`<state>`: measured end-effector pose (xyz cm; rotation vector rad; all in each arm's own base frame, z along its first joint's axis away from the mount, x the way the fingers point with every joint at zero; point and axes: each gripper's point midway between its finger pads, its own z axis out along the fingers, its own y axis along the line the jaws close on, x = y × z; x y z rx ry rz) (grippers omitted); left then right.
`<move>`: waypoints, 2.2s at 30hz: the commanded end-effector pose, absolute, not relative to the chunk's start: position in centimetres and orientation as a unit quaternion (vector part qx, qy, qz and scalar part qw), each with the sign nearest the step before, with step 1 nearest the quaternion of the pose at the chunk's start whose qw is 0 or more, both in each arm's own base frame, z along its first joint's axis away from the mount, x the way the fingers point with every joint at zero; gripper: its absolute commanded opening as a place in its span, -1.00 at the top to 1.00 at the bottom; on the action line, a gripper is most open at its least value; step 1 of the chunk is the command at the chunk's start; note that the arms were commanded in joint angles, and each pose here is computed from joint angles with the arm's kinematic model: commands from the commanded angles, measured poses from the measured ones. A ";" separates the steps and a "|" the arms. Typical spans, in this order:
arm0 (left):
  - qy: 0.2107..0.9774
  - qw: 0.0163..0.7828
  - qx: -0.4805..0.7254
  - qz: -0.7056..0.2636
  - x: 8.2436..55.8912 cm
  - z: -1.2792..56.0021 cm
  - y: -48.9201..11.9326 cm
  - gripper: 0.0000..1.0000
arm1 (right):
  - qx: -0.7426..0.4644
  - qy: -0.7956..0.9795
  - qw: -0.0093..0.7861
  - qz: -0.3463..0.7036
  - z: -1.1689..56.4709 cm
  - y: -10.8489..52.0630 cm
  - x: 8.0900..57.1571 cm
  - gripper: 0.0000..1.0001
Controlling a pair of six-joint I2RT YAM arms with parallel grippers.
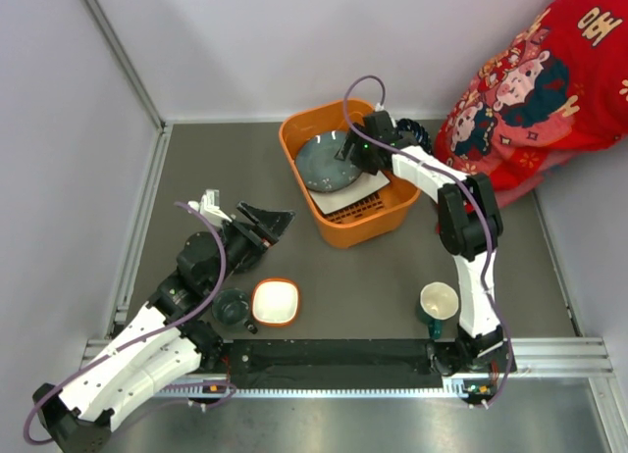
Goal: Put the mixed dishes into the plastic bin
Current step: Place the plate in the plastic bin.
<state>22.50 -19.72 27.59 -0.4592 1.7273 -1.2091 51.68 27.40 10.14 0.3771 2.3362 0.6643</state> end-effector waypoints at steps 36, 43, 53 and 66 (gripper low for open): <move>0.693 0.475 -0.187 -0.509 21.8 28.3 -19.3 -0.98 | 0.155 0.907 0.379 0.099 12.0 23.5 52.1 -0.78; 0.692 0.476 -0.194 -0.507 21.5 27.9 -18.8 -0.98 | 0.161 0.905 0.387 0.077 12.6 22.8 51.6 -0.79; 0.692 0.478 -0.194 -0.505 21.6 27.9 -18.8 -0.98 | 0.144 0.898 0.409 0.074 16.0 22.3 49.8 -0.80; 0.719 0.490 -0.198 -0.451 22.9 27.1 -18.1 -0.98 | -0.041 0.924 0.378 0.045 16.7 25.0 39.9 -0.80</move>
